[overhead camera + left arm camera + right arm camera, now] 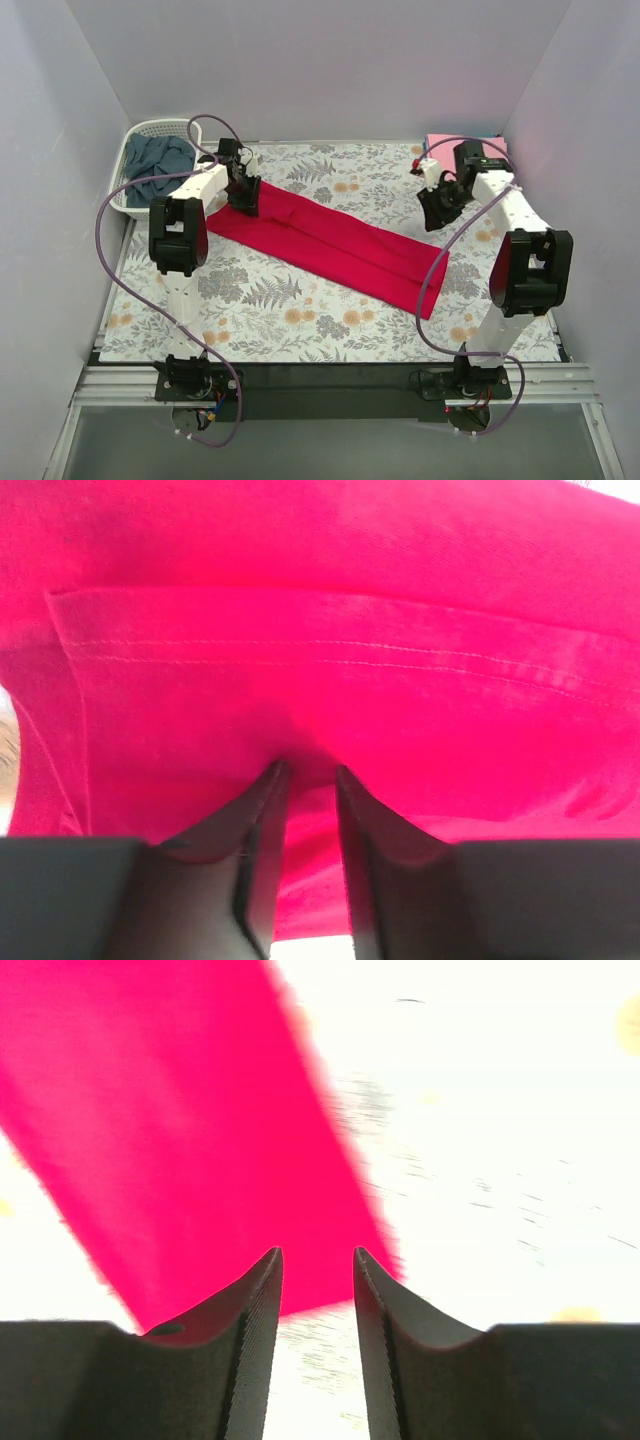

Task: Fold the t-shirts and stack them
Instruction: Fold the tshirt

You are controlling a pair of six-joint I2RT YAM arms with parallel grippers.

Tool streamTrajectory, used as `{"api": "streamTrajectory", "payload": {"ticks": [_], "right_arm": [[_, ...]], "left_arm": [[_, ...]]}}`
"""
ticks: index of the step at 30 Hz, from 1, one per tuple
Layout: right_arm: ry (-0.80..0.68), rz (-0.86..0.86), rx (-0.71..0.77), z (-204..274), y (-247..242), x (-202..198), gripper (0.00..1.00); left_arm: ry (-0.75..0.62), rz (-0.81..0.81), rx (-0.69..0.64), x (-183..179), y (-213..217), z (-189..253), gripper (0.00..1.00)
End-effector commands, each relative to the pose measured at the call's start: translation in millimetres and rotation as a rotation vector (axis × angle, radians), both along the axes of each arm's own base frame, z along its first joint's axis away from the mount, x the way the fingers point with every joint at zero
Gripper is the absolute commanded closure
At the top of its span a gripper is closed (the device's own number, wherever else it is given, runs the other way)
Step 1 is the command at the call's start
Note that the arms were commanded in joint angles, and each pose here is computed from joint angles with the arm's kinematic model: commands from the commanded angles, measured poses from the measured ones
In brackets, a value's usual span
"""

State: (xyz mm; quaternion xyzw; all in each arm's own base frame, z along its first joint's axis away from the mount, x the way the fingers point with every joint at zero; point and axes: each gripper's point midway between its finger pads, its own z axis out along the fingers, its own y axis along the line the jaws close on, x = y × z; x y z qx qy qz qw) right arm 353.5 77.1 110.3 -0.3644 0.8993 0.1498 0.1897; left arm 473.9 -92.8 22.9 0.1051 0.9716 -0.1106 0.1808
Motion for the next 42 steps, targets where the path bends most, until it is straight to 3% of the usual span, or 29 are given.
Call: {"api": "streamTrajectory", "payload": {"ticks": [1, 7, 19, 22, 25, 26, 28, 34, 41, 42], "right_arm": [[0.078, 0.009, -0.006, -13.6, -28.2, -6.3, 0.61], [0.158, -0.012, 0.005, -40.8, -47.8, -10.0, 0.61], [0.204, -0.027, -0.015, -73.9, -53.2, 0.8, 0.61], [0.23, -0.015, -0.017, -81.6, -53.4, -6.0, 0.66], [0.252, -0.008, -0.026, -87.8, -55.8, -15.5, 0.8], [0.257, -0.007, -0.033, -89.4, -57.7, -17.5, 0.91], [0.263, -0.023, -0.037, -90.3, -63.2, -19.3, 0.98], [0.241, -0.055, -0.081, -89.0, -89.1, -17.7, 0.99], [0.245, -0.048, -0.084, -87.5, -92.4, -28.1, 0.99], [0.251, -0.049, -0.08, -86.3, -91.6, -29.7, 0.95]], "left_arm": [[-0.095, -0.043, 0.01, 17.3, 4.6, 22.9, 0.71], [-0.116, -0.063, -0.058, 8.8, -7.3, 37.9, 0.59], [-0.098, -0.05, -0.075, 8.6, -11.5, 26.5, 0.56], [-0.096, -0.044, -0.063, 9.1, -9.3, 21.8, 0.55], [-0.09, -0.032, -0.035, 9.4, -4.3, 11.7, 0.55], [-0.082, -0.027, -0.023, 8.8, -2.1, 7.2, 0.56], [-0.063, -0.005, 0.016, 8.5, 5.1, -4.8, 0.62], [-0.023, 0.023, 0.075, 2.4, 20.2, -31.6, 0.72], [0.0, 0.011, 0.072, -2.9, 21.7, -41.7, 0.72], [-0.002, 0.005, 0.058, -2.6, 19.1, -40.2, 0.72]]}}
